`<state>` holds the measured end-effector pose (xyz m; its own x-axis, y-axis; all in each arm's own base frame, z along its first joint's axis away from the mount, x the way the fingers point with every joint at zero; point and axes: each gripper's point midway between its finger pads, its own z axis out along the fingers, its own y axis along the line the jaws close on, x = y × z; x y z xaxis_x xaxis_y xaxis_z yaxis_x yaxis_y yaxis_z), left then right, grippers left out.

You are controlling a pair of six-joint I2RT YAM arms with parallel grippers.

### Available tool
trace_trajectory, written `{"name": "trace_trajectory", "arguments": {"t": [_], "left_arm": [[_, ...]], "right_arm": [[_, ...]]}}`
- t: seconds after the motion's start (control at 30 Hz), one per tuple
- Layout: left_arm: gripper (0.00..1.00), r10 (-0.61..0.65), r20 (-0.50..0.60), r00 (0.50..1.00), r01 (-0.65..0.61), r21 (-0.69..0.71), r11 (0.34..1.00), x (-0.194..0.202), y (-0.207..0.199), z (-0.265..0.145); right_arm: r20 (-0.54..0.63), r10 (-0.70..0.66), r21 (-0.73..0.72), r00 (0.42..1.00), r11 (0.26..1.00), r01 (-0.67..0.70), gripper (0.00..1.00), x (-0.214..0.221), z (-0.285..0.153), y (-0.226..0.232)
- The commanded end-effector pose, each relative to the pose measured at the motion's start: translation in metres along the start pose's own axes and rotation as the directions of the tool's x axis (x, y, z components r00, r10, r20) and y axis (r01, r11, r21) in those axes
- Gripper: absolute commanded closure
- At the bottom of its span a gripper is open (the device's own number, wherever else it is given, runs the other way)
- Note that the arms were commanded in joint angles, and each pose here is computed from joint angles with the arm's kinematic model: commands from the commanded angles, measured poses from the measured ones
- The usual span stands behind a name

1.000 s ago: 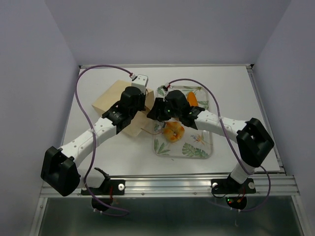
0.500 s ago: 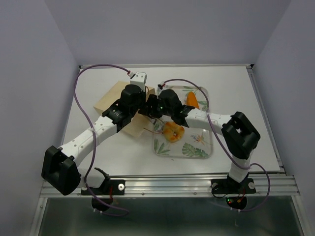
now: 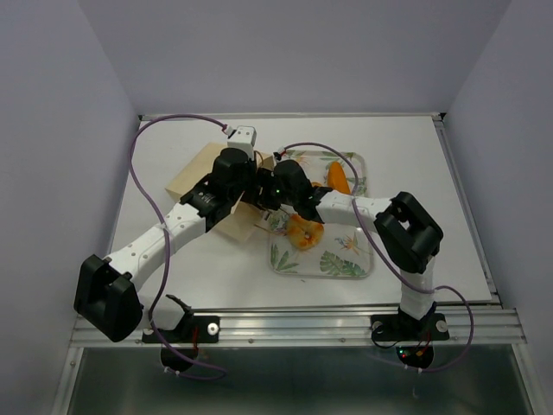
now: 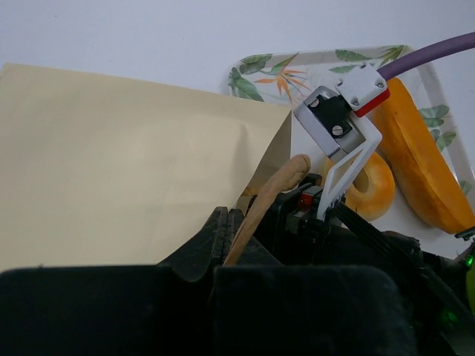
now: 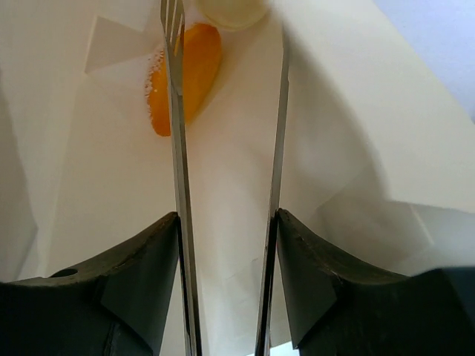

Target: Take the fake bread out of the paper bag

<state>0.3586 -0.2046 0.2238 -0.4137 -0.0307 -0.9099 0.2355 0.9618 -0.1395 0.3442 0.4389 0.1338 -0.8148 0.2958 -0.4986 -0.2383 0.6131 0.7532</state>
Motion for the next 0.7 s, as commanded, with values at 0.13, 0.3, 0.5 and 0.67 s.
{"name": "trace_trajectory", "arguments": {"t": [0.13,0.3,0.5,0.67], "left_arm": [[1.0,-0.075,0.064,0.995,0.071,0.074,0.995,-0.026,-0.019,-0.005],[1.0,-0.08,0.059,0.995,0.075,0.071,0.995,-0.02,-0.018,-0.005],[1.0,-0.03,0.048,0.998,0.024,0.116,0.993,-0.014,-0.022,-0.008],[1.0,0.002,0.066,0.998,-0.011,0.135,0.991,-0.015,-0.021,-0.018]], "right_arm": [[0.107,-0.007,-0.044,0.994,0.999,0.011,0.39,-0.024,0.013,0.026],[0.103,-0.036,-0.125,0.994,0.991,0.049,0.38,-0.021,0.014,0.037],[0.08,-0.093,-0.136,0.992,0.985,0.103,0.35,-0.008,0.013,0.026],[0.059,-0.099,-0.126,0.993,0.986,0.106,0.35,0.002,0.016,0.015]]}}
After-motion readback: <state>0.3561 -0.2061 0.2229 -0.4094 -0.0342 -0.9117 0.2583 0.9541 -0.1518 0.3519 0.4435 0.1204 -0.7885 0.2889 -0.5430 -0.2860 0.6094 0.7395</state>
